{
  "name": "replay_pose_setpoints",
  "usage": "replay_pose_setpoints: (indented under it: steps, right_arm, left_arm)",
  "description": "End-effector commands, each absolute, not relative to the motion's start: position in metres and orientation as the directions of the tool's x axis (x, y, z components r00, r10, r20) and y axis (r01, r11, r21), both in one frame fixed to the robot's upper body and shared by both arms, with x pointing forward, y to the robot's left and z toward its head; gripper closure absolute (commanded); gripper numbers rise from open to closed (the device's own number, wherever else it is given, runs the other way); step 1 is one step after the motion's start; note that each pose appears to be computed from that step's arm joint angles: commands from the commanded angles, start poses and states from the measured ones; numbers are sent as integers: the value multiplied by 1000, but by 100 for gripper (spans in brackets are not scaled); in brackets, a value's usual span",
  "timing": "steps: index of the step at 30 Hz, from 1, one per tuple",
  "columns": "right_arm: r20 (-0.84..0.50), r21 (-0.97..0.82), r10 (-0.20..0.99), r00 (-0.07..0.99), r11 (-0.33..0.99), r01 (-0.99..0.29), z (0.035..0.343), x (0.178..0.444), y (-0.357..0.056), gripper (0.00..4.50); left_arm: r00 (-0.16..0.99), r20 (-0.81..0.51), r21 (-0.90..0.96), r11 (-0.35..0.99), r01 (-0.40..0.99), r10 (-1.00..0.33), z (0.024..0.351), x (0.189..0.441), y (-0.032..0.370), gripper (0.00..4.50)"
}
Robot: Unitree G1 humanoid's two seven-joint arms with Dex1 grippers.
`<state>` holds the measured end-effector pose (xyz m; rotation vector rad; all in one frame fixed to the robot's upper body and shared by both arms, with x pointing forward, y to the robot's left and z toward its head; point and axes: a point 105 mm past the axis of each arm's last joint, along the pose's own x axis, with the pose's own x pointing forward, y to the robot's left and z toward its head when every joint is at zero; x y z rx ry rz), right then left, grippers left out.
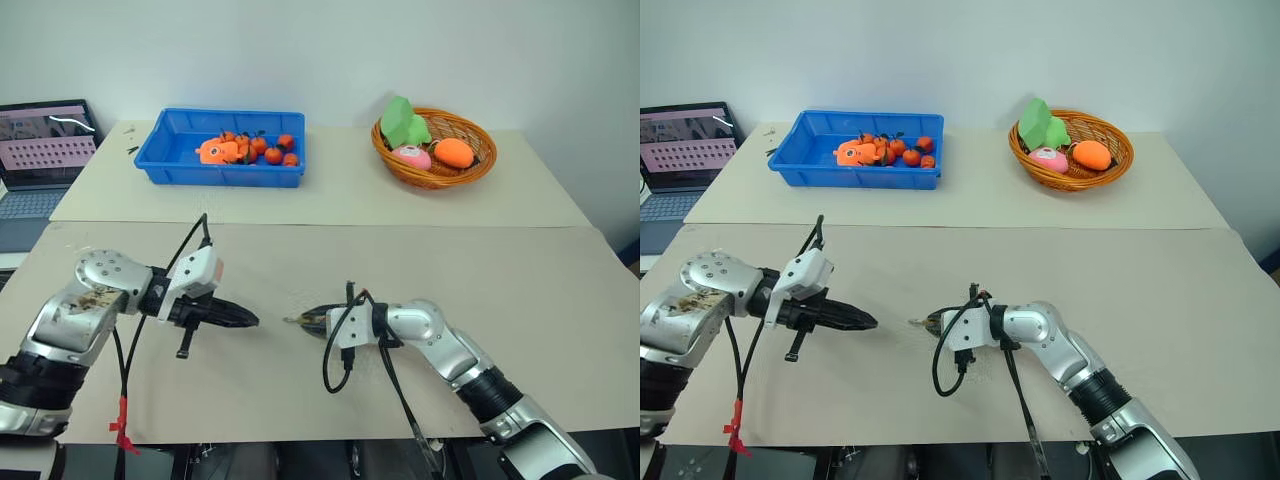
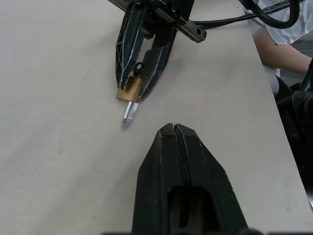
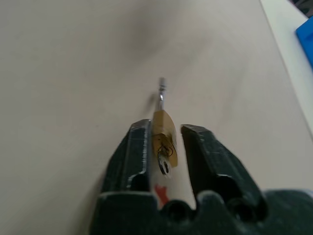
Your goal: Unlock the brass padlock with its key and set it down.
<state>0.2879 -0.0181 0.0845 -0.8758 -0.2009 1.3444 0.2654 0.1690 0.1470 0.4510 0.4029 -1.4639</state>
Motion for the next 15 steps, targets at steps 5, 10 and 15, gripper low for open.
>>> replay_pose_setpoints:
  steps: [5, 10, 15]
  right_arm:
    - [-305, -621, 916, 259, 15, -784, 101, 284, -17, 76]
    - [-306, -557, 905, 295, 80, -827, 107, 287, -33, 76]
    - [-307, -404, 890, 337, 198, -893, 110, 281, -63, 76]
  left_arm:
    - [74, -512, 84, 36, 996, -856, 154, 267, 166, 450]
    - [75, -508, 86, 36, 996, -858, 154, 268, 166, 450]
    - [75, -502, 83, 38, 996, -861, 153, 266, 165, 450]
